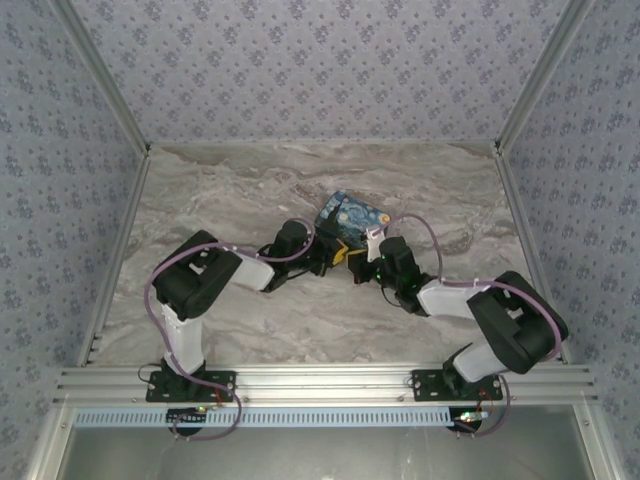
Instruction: Unlock the padlock with the key
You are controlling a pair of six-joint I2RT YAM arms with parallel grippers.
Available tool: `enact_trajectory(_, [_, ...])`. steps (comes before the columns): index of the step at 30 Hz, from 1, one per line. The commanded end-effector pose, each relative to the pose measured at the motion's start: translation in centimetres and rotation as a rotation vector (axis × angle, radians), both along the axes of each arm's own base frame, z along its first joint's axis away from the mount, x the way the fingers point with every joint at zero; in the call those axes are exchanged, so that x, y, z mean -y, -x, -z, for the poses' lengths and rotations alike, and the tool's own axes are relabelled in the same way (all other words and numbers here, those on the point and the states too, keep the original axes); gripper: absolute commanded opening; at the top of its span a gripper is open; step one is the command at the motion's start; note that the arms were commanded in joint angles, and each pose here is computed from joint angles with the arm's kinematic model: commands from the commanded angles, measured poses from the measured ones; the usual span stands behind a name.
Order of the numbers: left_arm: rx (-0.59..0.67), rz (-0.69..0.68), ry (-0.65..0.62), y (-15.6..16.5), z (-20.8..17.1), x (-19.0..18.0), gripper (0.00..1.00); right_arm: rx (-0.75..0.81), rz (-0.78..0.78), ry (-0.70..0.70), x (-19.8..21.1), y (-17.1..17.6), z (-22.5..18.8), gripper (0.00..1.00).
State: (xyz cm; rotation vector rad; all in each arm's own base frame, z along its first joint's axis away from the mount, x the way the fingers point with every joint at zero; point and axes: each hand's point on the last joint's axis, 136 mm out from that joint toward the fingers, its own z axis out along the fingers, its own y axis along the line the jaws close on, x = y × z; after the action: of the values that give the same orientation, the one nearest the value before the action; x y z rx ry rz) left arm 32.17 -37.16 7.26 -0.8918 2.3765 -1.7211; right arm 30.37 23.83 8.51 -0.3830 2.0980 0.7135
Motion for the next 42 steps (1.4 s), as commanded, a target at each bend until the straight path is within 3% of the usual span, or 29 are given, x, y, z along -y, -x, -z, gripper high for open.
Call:
enact_trajectory(1, [0.027, 0.004, 0.007, 0.3, -0.9, -0.2, 0.00, 0.040, -0.061, -0.048, -0.6, 1.0, -2.2, 0.19])
enact_trajectory(7, [0.016, 0.014, -0.007, 1.0, -0.3, -0.3, 0.00, 0.043, -0.079, -0.044, 0.7, 2.4, -2.7, 0.44])
enact_trajectory(15, [0.011, 0.019, -0.013, 1.4, 0.0, -0.2, 0.00, 0.103, -0.100, 0.069, 2.6, 3.5, -3.1, 0.45])
enact_trajectory(21, [0.012, 0.024, -0.017, 1.6, 0.0, -0.2, 0.00, 0.260, -0.143, 0.373, 2.6, 4.0, -1.7, 0.45])
enact_trajectory(25, [0.029, 0.040, -0.025, 1.7, 0.0, -0.4, 0.00, 0.398, -0.149, 0.502, 2.6, 3.9, -1.6, 0.45])
enact_trajectory(33, [0.099, 0.097, -0.030, 1.7, -0.9, -0.5, 0.00, 0.555, -0.190, 0.596, 0.6, 4.4, -1.9, 0.46])
enact_trajectory(42, [0.170, 0.142, -0.100, 1.6, -1.8, -1.8, 0.00, 0.570, -0.169, 0.669, -0.3, 4.7, -0.9, 0.50])
